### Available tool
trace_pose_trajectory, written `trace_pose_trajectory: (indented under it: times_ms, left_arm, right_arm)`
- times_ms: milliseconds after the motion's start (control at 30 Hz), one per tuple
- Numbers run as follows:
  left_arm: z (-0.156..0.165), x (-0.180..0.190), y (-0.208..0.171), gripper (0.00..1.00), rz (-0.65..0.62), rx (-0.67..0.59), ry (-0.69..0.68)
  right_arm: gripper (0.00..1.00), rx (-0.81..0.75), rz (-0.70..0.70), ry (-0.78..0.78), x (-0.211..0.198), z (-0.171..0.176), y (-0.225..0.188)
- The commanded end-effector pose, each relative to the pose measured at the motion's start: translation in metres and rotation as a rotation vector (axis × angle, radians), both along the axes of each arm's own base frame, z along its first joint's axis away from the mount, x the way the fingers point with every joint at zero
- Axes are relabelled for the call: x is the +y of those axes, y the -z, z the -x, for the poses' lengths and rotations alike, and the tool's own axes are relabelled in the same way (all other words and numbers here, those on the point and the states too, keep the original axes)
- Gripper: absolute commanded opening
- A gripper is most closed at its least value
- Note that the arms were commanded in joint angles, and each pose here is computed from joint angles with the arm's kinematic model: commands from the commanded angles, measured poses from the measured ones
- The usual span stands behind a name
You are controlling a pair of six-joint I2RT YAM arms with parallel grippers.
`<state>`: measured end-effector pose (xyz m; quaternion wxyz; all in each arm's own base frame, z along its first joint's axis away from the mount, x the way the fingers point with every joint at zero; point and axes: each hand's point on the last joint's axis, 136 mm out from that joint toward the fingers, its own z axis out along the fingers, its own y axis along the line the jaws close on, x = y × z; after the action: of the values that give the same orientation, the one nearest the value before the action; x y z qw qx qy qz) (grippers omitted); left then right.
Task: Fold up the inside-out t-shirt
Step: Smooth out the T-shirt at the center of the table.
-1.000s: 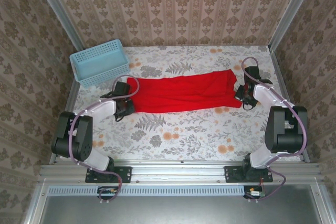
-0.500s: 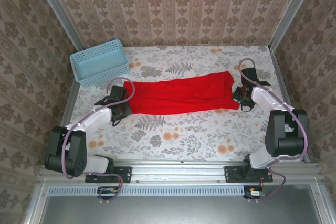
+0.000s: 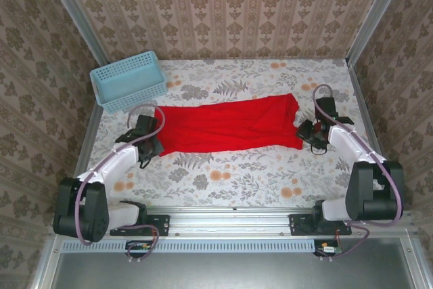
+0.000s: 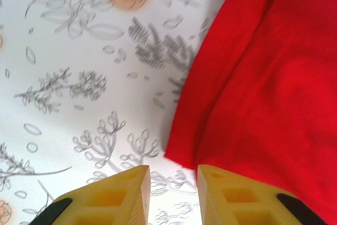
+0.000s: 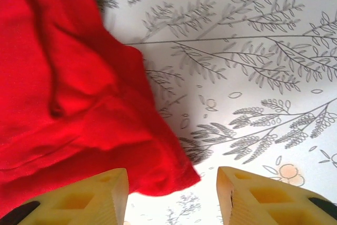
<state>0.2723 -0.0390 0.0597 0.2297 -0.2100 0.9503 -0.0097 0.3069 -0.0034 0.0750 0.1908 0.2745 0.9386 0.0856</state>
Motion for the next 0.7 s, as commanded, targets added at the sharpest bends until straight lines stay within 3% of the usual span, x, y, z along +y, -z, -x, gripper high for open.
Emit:
trace_pose_trajectory:
  times_ms: [0,200,433,667]
  left_arm:
    - [-0.020,-0.015,-0.020,0.31,0.019,-0.044,0.076]
    - [-0.049,-0.050,-0.006,0.35,0.066,0.004,0.196]
    - [-0.033,-0.031,0.048,0.35,0.128,0.147,0.086]
    - [-0.028,-0.018,0.043,0.37,0.129,0.120,0.056]
  right_arm:
    - [0.51,-0.040,-0.056,-0.004,0.008,-0.008,-0.005]
    - [0.52,0.043,-0.053,0.032,0.006,-0.016,0.019]
    - [0.50,0.164,-0.015,0.086,-0.003,0.002,0.055]
    - [0.45,0.131,0.056,0.093,-0.016,0.004,0.042]
